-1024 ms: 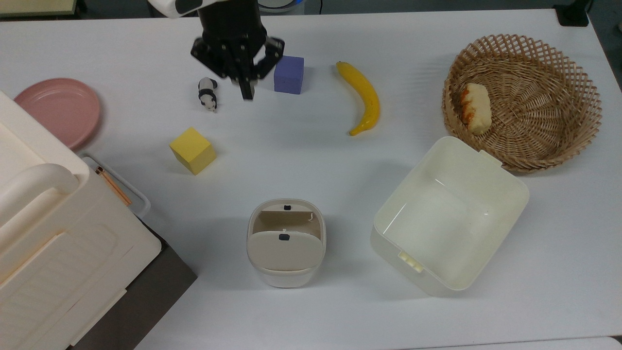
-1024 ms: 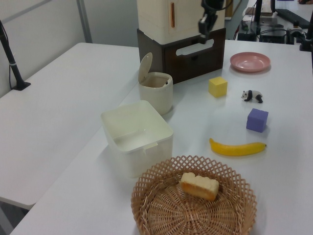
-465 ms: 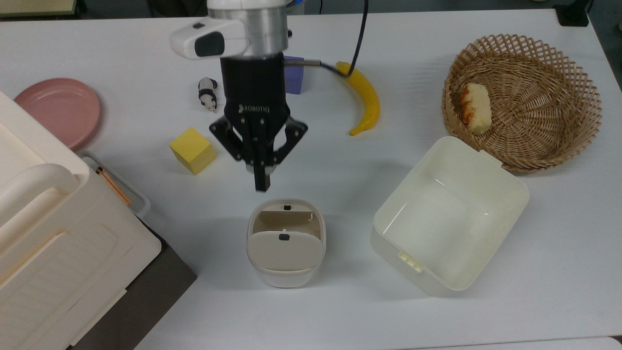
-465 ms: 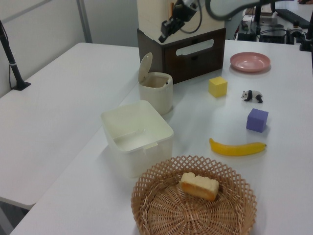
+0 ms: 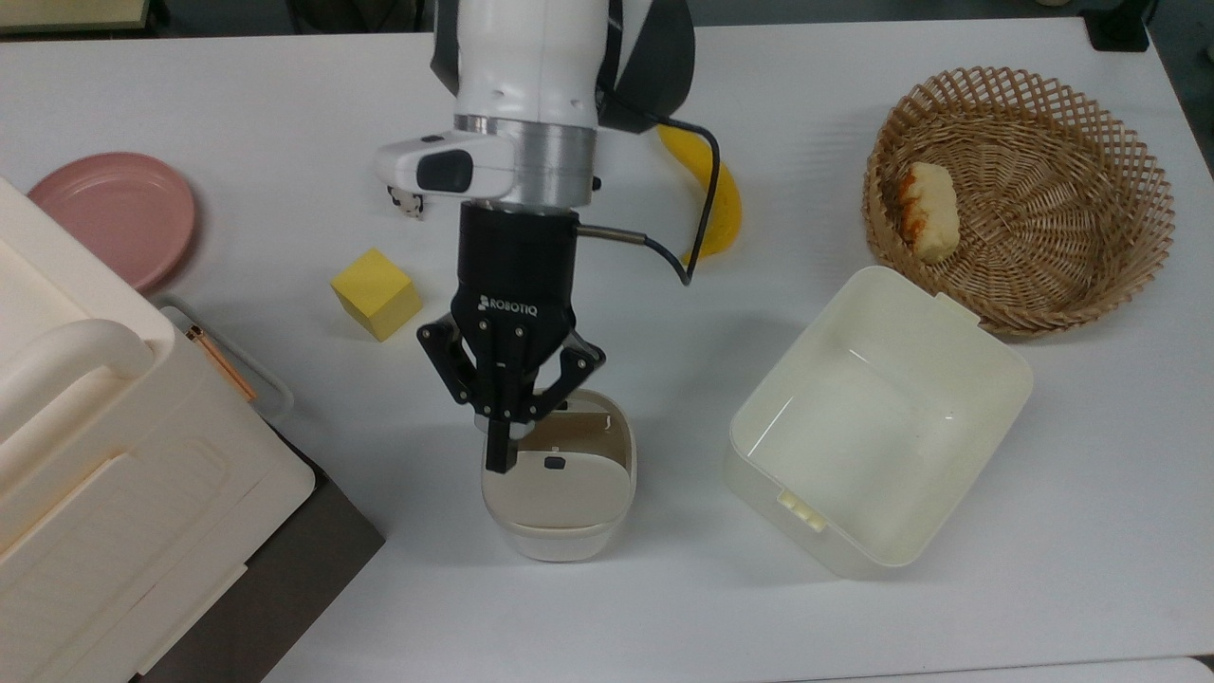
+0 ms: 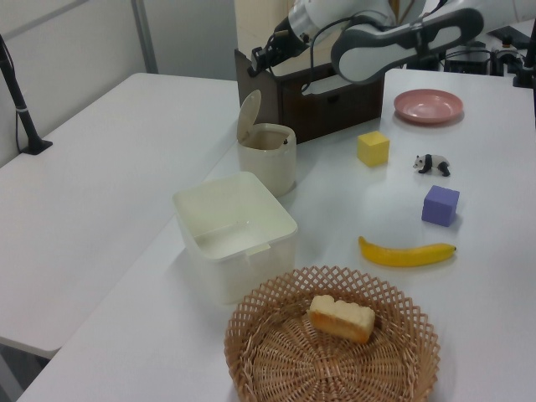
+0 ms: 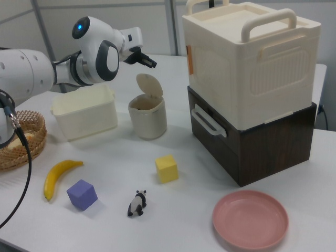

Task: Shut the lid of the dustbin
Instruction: 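Push the raised dustbin lid down with the gripper fingers until shut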

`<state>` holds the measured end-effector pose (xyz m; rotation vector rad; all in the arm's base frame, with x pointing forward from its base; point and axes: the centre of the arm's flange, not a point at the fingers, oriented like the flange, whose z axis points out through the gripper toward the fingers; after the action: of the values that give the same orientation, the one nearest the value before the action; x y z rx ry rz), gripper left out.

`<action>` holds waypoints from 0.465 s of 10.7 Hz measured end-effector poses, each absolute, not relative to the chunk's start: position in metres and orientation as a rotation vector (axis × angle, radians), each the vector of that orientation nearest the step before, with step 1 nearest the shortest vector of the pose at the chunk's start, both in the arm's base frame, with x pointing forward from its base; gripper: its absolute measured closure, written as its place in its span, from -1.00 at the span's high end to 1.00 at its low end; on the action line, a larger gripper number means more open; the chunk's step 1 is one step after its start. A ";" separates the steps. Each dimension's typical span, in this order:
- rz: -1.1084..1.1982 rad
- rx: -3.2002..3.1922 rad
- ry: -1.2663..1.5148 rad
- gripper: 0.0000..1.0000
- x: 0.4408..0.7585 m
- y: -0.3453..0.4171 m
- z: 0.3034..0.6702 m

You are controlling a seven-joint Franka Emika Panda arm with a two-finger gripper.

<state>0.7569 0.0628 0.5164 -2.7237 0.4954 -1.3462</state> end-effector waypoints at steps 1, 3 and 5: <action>-1.356 -2.735 0.484 -0.98 0.761 0.070 0.510; -1.344 -2.752 0.456 -0.98 0.766 0.085 0.496; -1.337 -2.756 0.442 -0.98 0.766 0.092 0.492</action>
<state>0.7656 0.0918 0.4922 -2.7560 0.4423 -1.3370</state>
